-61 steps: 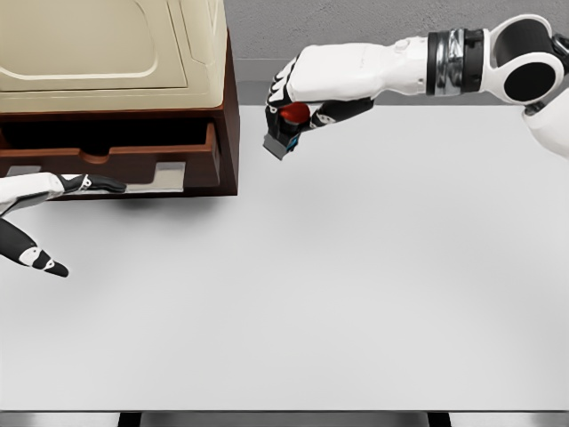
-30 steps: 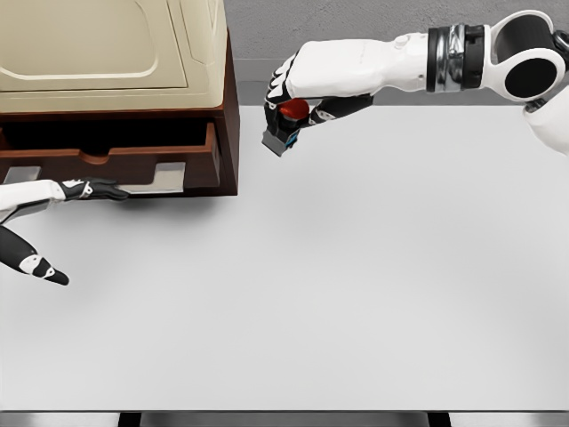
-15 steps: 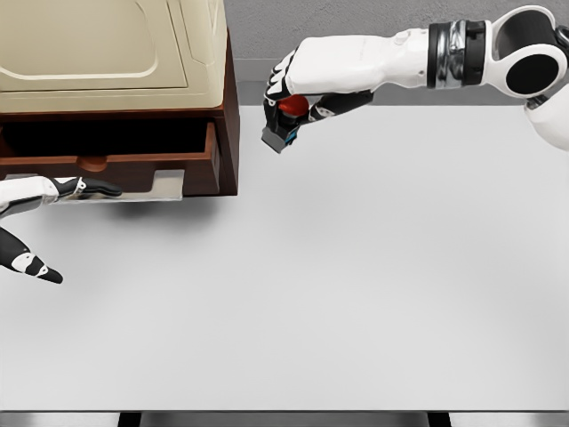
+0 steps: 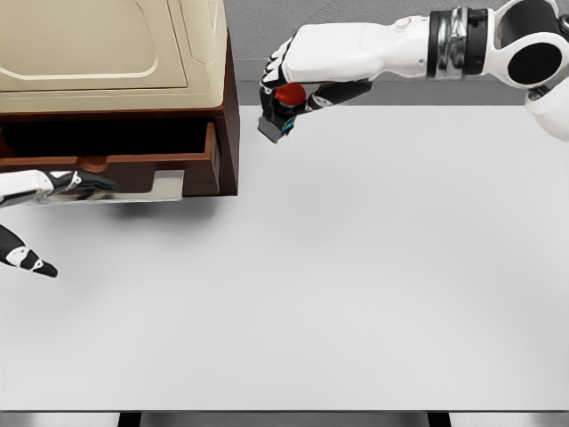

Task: Open the cabinet drawer with left arm, and place a switch into the drawer with right arm

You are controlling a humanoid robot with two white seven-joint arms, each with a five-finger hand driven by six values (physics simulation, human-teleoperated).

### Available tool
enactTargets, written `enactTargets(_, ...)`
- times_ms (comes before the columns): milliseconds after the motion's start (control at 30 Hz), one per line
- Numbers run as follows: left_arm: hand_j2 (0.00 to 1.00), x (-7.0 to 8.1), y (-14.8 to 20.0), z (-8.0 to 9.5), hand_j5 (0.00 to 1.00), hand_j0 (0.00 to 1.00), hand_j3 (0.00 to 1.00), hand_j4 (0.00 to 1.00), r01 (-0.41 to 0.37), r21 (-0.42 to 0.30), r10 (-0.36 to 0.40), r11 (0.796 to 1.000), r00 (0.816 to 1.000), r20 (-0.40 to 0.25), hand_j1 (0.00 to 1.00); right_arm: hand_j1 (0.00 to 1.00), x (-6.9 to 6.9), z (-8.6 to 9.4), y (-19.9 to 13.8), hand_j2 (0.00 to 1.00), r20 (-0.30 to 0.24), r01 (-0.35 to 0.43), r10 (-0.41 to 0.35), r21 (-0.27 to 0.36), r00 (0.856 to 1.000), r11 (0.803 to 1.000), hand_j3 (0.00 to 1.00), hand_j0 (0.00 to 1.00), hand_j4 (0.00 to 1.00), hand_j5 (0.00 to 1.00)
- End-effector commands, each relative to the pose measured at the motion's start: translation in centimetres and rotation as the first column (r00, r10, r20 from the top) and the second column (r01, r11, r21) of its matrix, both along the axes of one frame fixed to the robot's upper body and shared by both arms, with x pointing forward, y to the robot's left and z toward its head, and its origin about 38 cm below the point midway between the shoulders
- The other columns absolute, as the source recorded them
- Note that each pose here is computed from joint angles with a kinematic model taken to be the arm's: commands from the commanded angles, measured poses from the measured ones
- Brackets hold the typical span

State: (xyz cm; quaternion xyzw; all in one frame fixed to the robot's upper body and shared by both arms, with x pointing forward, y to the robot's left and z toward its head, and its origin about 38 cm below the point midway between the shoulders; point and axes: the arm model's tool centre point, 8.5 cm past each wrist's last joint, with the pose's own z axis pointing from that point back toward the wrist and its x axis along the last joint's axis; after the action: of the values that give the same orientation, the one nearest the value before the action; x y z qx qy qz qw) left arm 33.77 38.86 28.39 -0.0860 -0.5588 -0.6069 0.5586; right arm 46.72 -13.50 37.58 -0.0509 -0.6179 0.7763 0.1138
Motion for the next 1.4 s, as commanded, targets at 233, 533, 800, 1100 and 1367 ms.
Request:
enactTargets(233, 1.0, -0.5, 0.5, 2.5, 1.0, 1.0, 1.0, 1.0, 0.035, -0.045, -0.031, 0.998, 0.997, 0.074, 1.0, 0.48, -0.3, 0.9, 3.1, 0.48, -0.01, -0.028, 0.028, 0.032, 1.0, 0.999, 0.48, 0.48, 0.48, 0.48)
enactTargets(533, 1.0, -1.0, 1.4, 7.0, 1.0, 1.0, 1.0, 1.0, 0.059, -0.085, -0.042, 0.995, 0.982, 0.187, 1.0, 0.48, -0.3, 1.4, 5.7, 0.48, -0.02, -0.054, 0.056, 0.054, 0.998, 0.997, 0.48, 0.48, 0.48, 0.48)
enactTargets(800, 1.0, -1.5, 1.2, 9.6, 1.0, 1.0, 1.0, 1.0, 0.122, -0.096, -0.089, 0.988, 0.952, 0.294, 1.0, 0.48, 0.0, 1.0, 7.8, 0.48, -0.043, -0.071, 0.074, 0.069, 0.996, 0.995, 0.48, 0.48, 0.48, 0.48)
enactTargets(1100, 1.0, -1.5, 1.2, 9.6, 1.0, 1.0, 1.0, 1.0, 0.122, -0.096, -0.089, 0.988, 0.951, 0.295, 1.0, 0.46, 0.9, -0.3, 9.6, 0.46, -0.073, -0.068, 0.072, 0.061, 0.995, 0.996, 0.46, 0.46, 0.46, 0.46)
enactTargets(1367, 1.0, -1.5, 1.2, 9.6, 1.0, 1.0, 1.0, 1.0, 0.122, -0.095, -0.089, 0.988, 0.951, 0.295, 1.0, 0.46, 1.2, -1.2, 11.8, 0.46, -0.051, -0.069, 0.07, 0.019, 0.996, 0.997, 0.46, 0.46, 0.46, 0.46)
